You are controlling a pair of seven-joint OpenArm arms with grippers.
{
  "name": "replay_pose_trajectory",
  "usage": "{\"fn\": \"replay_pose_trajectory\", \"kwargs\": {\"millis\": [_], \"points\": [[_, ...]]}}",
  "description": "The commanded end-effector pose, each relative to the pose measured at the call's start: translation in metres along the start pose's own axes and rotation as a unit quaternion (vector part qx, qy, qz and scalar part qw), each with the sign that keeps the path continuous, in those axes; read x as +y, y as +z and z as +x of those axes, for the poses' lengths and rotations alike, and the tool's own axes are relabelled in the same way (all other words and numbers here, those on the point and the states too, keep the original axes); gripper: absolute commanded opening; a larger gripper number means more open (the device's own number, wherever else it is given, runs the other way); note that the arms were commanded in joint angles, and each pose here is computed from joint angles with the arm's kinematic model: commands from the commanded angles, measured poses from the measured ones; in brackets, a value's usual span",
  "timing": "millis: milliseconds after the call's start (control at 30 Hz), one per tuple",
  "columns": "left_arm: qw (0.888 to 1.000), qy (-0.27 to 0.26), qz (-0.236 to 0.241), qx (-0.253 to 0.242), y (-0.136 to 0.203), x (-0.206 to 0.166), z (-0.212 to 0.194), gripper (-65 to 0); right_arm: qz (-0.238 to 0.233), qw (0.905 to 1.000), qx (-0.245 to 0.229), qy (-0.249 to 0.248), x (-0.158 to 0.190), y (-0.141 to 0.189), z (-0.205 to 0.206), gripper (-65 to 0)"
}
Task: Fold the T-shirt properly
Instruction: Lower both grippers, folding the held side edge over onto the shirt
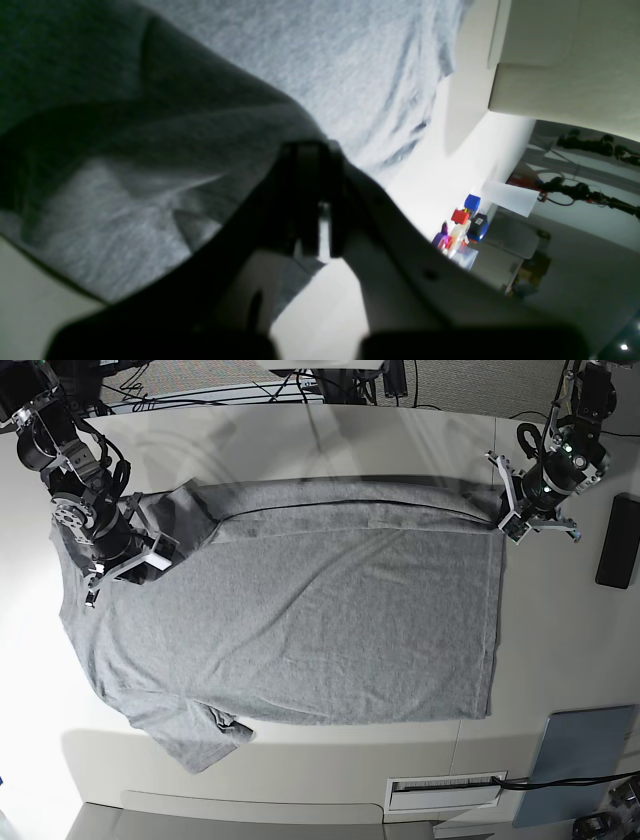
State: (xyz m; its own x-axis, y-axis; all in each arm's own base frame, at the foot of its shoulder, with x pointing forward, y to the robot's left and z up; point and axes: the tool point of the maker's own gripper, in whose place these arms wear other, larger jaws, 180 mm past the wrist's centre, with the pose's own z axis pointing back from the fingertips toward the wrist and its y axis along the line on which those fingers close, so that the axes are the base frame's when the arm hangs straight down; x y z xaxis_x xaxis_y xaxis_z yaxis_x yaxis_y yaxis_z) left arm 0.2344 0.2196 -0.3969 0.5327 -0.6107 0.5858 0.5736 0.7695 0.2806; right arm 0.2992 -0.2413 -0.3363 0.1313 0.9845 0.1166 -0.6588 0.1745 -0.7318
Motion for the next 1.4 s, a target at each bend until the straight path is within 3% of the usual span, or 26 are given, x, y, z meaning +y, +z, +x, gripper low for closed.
{"fn": "replay_pose_trajectory", "kwargs": {"millis": [0,200,467,733,1000,1167,1267,1367], "points": [[1.000,-0.008,0.015,-0.008,0.002,0.012,0.005,-65.0,-0.024,0.9997,0.001,0.006,-0.017,0.003,-0.002,-65.0],[0.998,0.005,0.056,0.005,-0.002,0.032,-0.002,-65.0,-0.026,0.9996,0.006,0.005,-0.018,0.003,-0.003,-65.0],[1.000,-0.013,0.015,0.003,-0.003,0.018,-0.002,-65.0,-0.063,0.9979,0.014,0.001,-0.032,0.004,-0.006,-65.0],[1.000,-0.013,0.015,0.003,-0.003,0.018,-0.002,-65.0,-0.069,0.9975,-0.010,-0.015,-0.039,0.000,0.006,-65.0],[1.000,-0.013,0.015,0.003,-0.003,0.018,-0.002,-65.0,-0.063,0.9970,0.013,-0.044,-0.038,-0.012,-0.005,-63.5],[1.000,-0.012,0.018,0.003,-0.003,0.019,-0.002,-47.1,-0.049,0.9967,0.004,-0.064,-0.033,-0.013,-0.002,-45.1],[0.999,0.002,0.047,0.004,-0.002,0.029,-0.002,-41.2,-0.049,0.9966,0.005,-0.066,-0.033,-0.013,-0.002,-43.8],[0.998,0.011,0.066,0.007,-0.001,0.037,-0.003,-40.3,-0.061,0.9950,0.019,-0.076,-0.037,-0.012,-0.008,-43.8]]}}
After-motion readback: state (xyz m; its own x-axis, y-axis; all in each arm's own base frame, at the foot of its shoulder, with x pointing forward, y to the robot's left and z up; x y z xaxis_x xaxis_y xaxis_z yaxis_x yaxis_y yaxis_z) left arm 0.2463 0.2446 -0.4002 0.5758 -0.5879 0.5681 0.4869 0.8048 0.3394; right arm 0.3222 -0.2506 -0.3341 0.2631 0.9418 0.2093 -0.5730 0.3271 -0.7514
